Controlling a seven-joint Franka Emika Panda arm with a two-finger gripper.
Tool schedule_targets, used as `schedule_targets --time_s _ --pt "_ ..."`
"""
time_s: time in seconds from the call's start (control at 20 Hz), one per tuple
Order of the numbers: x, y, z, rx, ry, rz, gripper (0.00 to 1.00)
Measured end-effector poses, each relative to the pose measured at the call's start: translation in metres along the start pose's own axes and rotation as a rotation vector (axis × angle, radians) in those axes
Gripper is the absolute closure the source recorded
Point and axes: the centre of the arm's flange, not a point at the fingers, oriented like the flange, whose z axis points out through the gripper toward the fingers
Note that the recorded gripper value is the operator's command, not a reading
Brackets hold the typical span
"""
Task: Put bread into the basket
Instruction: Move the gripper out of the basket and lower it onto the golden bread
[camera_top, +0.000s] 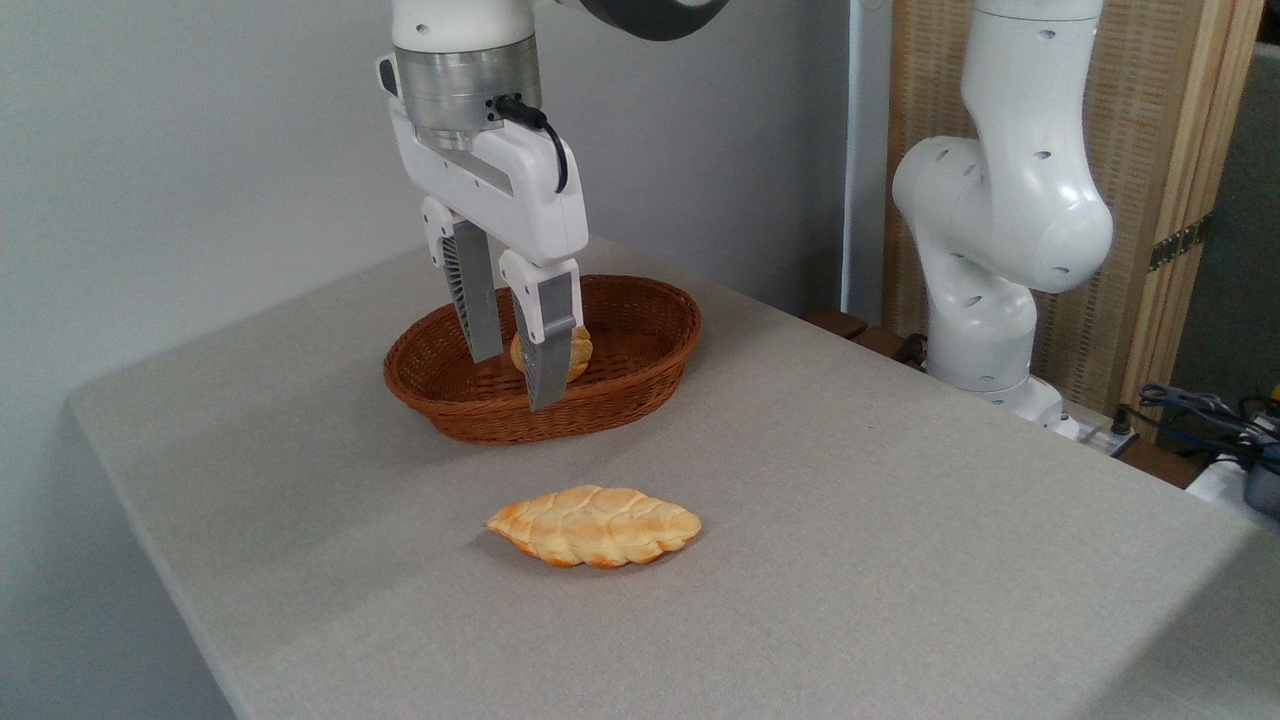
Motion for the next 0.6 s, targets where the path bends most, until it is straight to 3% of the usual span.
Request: schedule_targets --time_s 0.25,0.6 --pt "0.000 0.009 0.018 -0.033 -0.035 0.065 0.00" --pt "-0.028 -0.006 0.063 -0.083 -0.063 0.271 0.00"
